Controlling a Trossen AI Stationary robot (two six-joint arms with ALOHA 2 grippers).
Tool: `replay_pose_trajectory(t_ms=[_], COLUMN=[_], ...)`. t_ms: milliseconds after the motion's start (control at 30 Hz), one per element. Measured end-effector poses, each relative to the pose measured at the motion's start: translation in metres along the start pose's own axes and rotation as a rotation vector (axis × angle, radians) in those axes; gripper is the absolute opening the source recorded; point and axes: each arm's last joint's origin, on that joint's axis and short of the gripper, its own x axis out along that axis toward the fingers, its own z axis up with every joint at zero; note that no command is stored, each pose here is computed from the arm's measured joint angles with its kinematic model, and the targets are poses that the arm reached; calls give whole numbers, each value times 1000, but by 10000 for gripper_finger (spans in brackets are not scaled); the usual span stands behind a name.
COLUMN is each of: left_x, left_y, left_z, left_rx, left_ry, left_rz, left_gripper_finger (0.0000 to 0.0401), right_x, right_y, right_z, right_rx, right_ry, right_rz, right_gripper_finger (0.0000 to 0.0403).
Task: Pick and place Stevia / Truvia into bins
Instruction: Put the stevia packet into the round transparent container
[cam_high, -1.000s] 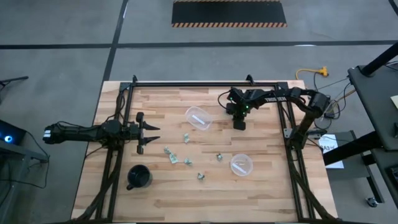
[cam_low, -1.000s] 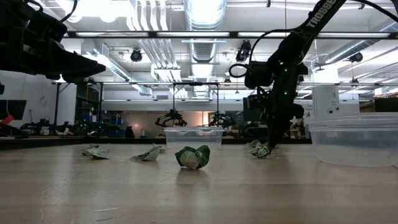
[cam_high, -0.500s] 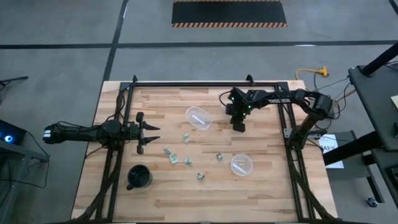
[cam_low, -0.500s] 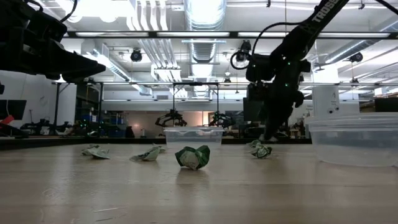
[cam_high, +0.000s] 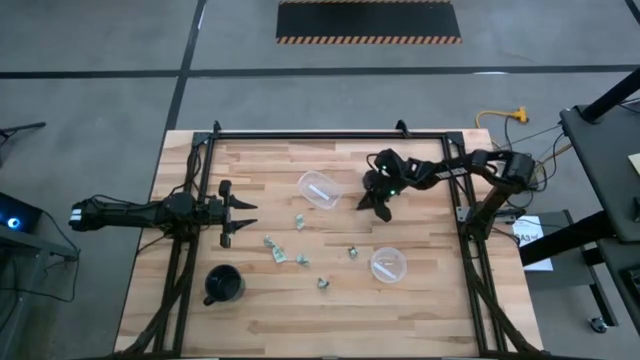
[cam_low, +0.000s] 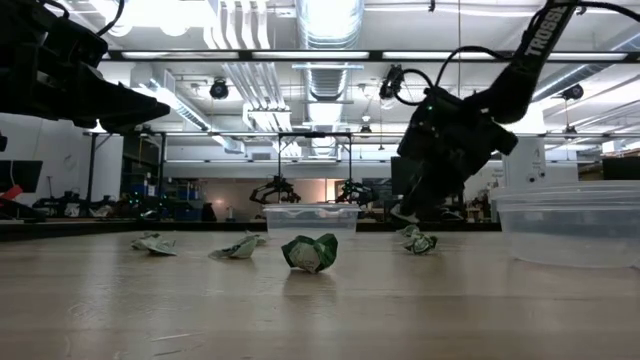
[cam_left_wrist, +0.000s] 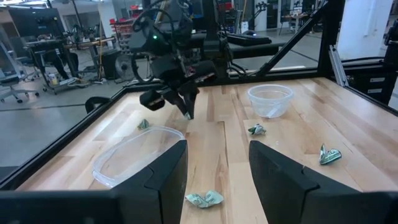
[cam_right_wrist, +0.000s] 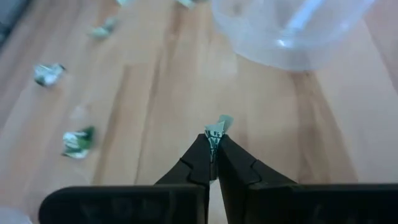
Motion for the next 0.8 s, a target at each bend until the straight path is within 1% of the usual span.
replay_pose_trajectory(t_ms=[133,233,400,700,800], left_x=[0,0,0,0,0], left_y=[0,0,0,0,0], left_z=[0,0,0,0,0], left_rx=[0,0,0,0,0], left_ry=[0,0,-1,-1,-1], left_rz=[0,0,0,0,0], left_gripper_finger=[155,155,155,155,155], right_x=[0,0,-5,-26,-31], right_y=[5,10,23,57,68], right_z=[-8,-14,-23,-35,-44], right_rx=[-1,2,-37,-136,-142], right_ry=[-82,-126,-172,-341,-368], right_rz=[69,92,138,193,164], right_gripper_finger=[8,8,8,8,8])
